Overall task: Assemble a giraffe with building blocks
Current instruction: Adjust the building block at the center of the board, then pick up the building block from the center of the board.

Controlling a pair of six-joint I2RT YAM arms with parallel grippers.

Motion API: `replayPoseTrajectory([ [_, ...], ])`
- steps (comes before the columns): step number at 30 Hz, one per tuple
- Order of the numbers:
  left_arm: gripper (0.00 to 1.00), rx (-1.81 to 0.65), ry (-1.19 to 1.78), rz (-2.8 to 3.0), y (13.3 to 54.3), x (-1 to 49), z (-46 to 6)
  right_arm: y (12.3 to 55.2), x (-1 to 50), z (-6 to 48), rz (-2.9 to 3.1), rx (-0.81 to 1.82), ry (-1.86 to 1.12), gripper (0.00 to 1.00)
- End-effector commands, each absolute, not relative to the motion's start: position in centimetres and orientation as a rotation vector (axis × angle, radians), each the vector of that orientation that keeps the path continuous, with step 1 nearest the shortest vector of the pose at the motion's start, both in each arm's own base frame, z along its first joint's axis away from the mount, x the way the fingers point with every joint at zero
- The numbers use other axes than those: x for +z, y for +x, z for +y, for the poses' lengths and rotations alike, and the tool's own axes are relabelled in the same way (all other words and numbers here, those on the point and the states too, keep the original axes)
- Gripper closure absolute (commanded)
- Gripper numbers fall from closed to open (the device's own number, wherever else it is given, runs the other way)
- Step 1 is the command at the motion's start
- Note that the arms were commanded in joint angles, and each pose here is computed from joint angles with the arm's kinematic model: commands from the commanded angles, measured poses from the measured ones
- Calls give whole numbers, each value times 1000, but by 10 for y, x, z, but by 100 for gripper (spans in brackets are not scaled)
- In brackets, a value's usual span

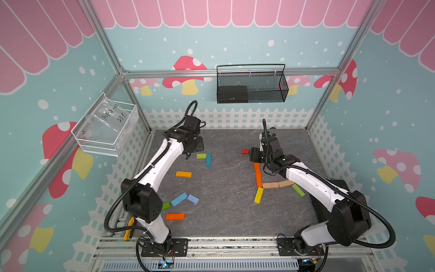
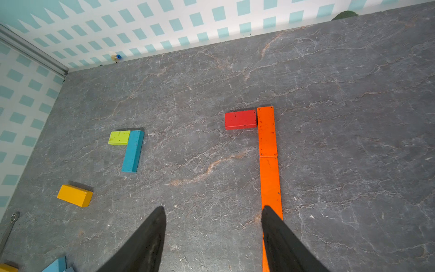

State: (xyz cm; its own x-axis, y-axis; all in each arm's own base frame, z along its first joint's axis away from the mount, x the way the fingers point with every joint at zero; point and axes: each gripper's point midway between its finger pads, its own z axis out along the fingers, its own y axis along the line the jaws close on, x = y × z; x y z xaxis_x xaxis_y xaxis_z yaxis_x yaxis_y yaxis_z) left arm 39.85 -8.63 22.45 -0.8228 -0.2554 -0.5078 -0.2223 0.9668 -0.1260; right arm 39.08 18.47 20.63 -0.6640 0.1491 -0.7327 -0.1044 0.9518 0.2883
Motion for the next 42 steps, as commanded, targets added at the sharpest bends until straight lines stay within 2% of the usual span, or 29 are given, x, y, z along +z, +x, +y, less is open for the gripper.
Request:
replayPoseTrajectory([
  [1,30,-3,-529,2652,373,181,-51,385,220,189,2245,427,5,34],
  [8,23,-74,-704,2701,349,133,-32,376,203,209,2291,461,-81,34],
  [14,16,-142,-864,2753,352,89,-41,369,195,216,2308,478,-108,34],
  [16,11,-145,-955,2761,353,78,-41,369,196,216,2305,476,-110,34],
  [22,9,-70,-1243,2737,357,56,-37,370,197,213,2296,457,-122,34],
  [28,10,4,-1428,2746,359,37,-37,373,199,214,2282,452,-134,33],
  [34,12,45,-1477,2726,365,24,-31,375,197,214,2279,450,-142,33],
  [40,25,104,-1447,2730,358,24,-24,375,196,212,2281,452,-138,33],
  [42,33,132,-1424,2730,354,26,-20,374,198,212,2278,455,-136,33],
])
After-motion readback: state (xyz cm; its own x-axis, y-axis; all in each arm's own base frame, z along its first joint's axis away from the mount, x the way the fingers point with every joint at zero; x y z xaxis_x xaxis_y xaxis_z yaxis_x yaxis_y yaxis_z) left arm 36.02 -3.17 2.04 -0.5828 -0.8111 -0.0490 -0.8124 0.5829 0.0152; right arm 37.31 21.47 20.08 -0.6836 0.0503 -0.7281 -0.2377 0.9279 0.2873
